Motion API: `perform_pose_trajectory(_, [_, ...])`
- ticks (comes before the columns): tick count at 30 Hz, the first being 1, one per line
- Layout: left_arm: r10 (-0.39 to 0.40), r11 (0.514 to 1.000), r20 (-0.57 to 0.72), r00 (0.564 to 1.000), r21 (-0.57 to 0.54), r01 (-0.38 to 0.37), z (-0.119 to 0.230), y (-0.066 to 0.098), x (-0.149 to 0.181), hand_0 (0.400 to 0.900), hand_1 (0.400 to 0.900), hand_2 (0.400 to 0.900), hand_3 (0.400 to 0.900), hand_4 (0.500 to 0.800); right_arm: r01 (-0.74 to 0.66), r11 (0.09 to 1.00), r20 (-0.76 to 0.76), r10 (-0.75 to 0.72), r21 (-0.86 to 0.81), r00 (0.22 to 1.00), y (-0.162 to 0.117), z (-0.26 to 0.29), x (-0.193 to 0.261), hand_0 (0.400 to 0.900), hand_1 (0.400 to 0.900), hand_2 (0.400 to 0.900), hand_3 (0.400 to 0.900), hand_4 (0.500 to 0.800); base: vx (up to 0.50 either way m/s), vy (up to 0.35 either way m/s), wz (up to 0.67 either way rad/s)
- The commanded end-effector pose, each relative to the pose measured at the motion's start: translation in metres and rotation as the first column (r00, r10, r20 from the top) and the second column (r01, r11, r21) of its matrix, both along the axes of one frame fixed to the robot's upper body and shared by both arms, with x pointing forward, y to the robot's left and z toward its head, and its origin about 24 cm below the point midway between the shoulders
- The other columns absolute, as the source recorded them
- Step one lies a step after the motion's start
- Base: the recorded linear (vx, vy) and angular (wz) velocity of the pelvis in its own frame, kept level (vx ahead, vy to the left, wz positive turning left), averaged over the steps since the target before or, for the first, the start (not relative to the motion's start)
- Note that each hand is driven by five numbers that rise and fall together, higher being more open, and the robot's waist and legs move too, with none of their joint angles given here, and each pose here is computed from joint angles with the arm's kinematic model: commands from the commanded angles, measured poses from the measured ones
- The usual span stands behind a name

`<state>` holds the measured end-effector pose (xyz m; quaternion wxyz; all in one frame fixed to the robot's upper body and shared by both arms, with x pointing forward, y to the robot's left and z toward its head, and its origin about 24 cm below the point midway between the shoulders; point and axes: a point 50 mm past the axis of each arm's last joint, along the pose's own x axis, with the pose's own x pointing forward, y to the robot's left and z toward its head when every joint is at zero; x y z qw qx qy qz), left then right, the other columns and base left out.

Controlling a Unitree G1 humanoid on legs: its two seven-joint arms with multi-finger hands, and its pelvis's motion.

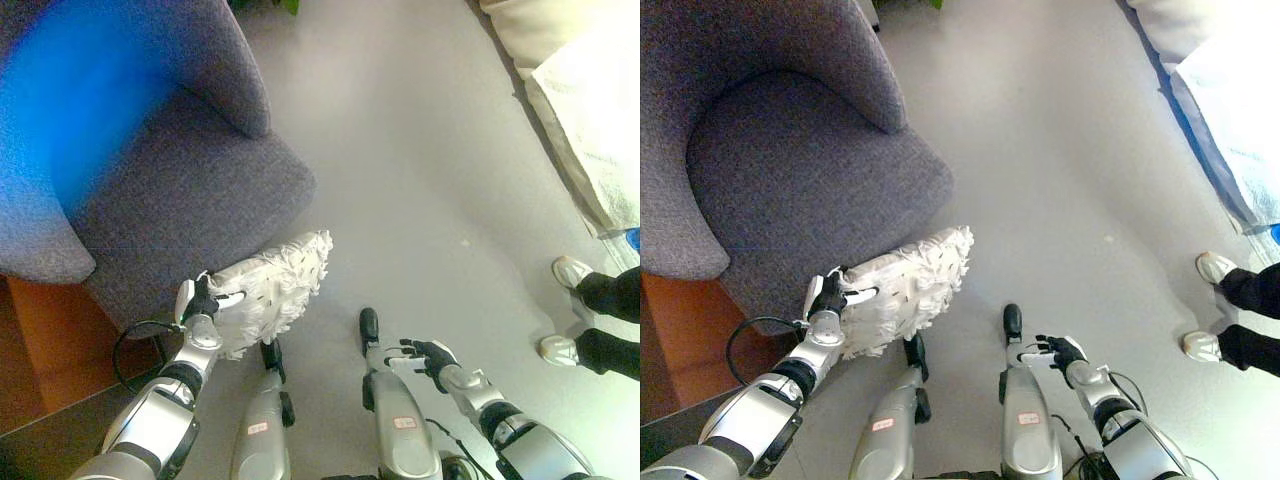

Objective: Pick up the pillow and put it on the sofa.

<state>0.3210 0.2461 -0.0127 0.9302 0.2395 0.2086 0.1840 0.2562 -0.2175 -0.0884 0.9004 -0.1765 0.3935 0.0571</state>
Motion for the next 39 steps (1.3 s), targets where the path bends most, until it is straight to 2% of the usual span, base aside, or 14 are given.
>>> perform_pose_trajectory(1, [0.115, 0.993, 0.095, 0.989, 0.027, -0.118, 0.034, 0.031, 0.014, 0.900, 0.900, 0.900, 0.900, 0.800, -0.044, 0.999, 0.070, 0.044, -0.004, 0.997, 0.012, 0.011, 0.016, 0.900, 0.900, 0.900, 0.900, 0.800, -0.040, -0.002, 0.01])
perform_pose_trajectory(9, [0.117, 0.992, 0.099, 0.988, 0.035, -0.121, 0.049, 0.032, 0.026, 0.900, 0.900, 0.900, 0.900, 0.800, -0.061, 0.998, 0.158, 0.062, -0.015, 0.985, 0.015, 0.032, 0.037, 0.900, 0.900, 0.900, 0.900, 0.800, -0.028, 0.000, 0.00])
perform_pose_trajectory(10, [0.119, 0.992, 0.097, 0.988, 0.041, -0.123, 0.051, 0.032, 0.027, 0.425, 0.425, 0.425, 0.425, 0.515, -0.058, 0.998, 0.165, 0.060, -0.013, 0.985, 0.015, 0.035, 0.040, 0.900, 0.900, 0.900, 0.900, 0.800, -0.040, -0.009, 0.00])
perform_pose_trajectory(11, [0.129, 0.990, 0.097, 0.987, 0.034, -0.133, 0.053, 0.034, 0.028, 0.400, 0.400, 0.400, 0.400, 0.500, -0.058, 0.998, 0.169, 0.059, -0.015, 0.984, 0.015, 0.036, 0.041, 0.900, 0.900, 0.900, 0.900, 0.800, -0.034, -0.008, 0.00])
perform_pose_trajectory(15, [0.146, 0.989, 0.101, 0.984, 0.015, -0.148, 0.059, 0.037, 0.031, 0.400, 0.400, 0.400, 0.400, 0.500, -0.066, 0.998, 0.179, 0.068, -0.021, 0.982, 0.015, 0.039, 0.044, 0.900, 0.900, 0.900, 0.900, 0.800, 0.000, 0.000, 0.00])
perform_pose_trajectory(24, [0.117, 0.993, 0.100, 0.988, 0.015, -0.119, 0.068, 0.041, 0.035, 0.400, 0.400, 0.400, 0.400, 0.500, -0.078, 0.997, 0.193, 0.078, -0.006, 0.978, 0.016, 0.041, 0.044, 0.900, 0.900, 0.900, 0.900, 0.800, 0.000, 0.000, 0.00])
perform_pose_trajectory(39, [0.077, 0.997, 0.101, 0.992, -0.014, -0.076, 0.054, 0.038, 0.027, 0.400, 0.400, 0.400, 0.400, 0.500, -0.015, 1.000, 0.112, 0.016, -0.009, 0.994, 0.004, 0.026, 0.030, 0.900, 0.900, 0.900, 0.900, 0.800, -0.002, -0.003, 0.02])
